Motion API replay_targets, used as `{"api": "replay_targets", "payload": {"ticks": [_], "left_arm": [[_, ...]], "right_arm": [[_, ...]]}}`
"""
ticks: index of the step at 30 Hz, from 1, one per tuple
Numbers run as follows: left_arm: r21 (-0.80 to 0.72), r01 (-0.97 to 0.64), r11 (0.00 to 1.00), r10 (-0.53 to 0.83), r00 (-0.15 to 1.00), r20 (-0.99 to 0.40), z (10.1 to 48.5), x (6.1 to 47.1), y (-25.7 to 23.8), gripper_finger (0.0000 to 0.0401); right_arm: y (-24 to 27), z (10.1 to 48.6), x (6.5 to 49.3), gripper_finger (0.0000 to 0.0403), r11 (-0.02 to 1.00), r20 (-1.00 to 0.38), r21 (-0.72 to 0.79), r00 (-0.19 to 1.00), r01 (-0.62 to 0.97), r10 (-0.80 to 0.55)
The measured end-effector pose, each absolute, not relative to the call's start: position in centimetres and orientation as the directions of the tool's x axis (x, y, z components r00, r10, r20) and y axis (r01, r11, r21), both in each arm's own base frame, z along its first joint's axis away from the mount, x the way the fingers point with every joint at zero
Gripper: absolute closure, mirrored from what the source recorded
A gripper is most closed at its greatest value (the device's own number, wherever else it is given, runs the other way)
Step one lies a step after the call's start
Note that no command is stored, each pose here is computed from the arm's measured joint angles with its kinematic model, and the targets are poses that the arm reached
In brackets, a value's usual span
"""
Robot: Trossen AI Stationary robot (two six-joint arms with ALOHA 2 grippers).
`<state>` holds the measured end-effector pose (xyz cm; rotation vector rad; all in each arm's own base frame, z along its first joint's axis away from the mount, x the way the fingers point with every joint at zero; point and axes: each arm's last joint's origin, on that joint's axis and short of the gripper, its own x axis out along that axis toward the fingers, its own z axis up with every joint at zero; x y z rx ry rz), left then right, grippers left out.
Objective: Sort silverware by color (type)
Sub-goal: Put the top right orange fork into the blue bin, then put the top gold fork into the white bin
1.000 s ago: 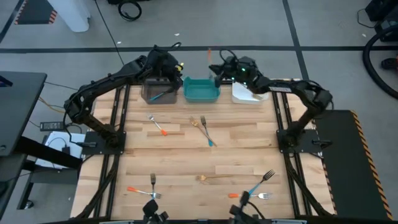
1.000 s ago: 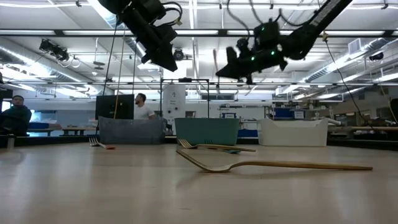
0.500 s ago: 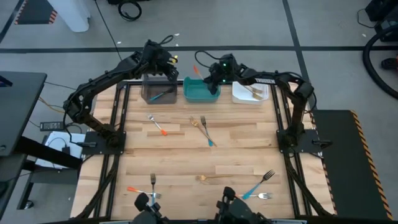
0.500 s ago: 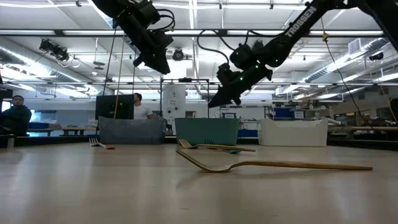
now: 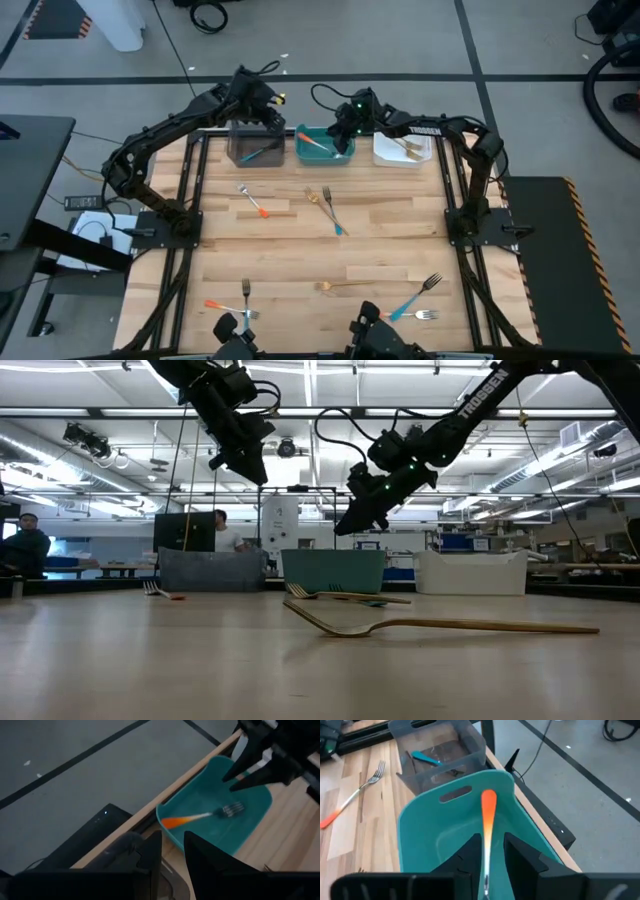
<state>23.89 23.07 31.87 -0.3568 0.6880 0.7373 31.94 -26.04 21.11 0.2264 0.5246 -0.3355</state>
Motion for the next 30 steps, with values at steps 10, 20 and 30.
{"api": "replay_targets", "payload": {"ticks": [10, 20, 30], "left_arm": [[-0.060, -0.673, 0.737, 0.439, 0.544, -0.715, 31.6, 25.0, 21.4, 0.0310], [0.107, -0.371, 0.922, 0.324, 0.592, -0.738, 29.6, 29.5, 18.2, 0.0310], [0.135, 0.052, 0.989, 0.074, 0.623, -0.779, 25.2, 34.0, 15.3, 0.0310]], "right_arm": [[-23.0, 30.4, 29.0, 0.0309, 0.930, -0.343, 0.073, 0.885, 0.359, -0.315], [-17.7, 37.8, 23.0, 0.0309, 0.886, -0.289, 0.023, 0.852, 0.463, -0.437], [-14.9, 39.0, 20.5, 0.0309, 0.847, -0.356, 0.090, 0.811, 0.524, -0.464]]}}
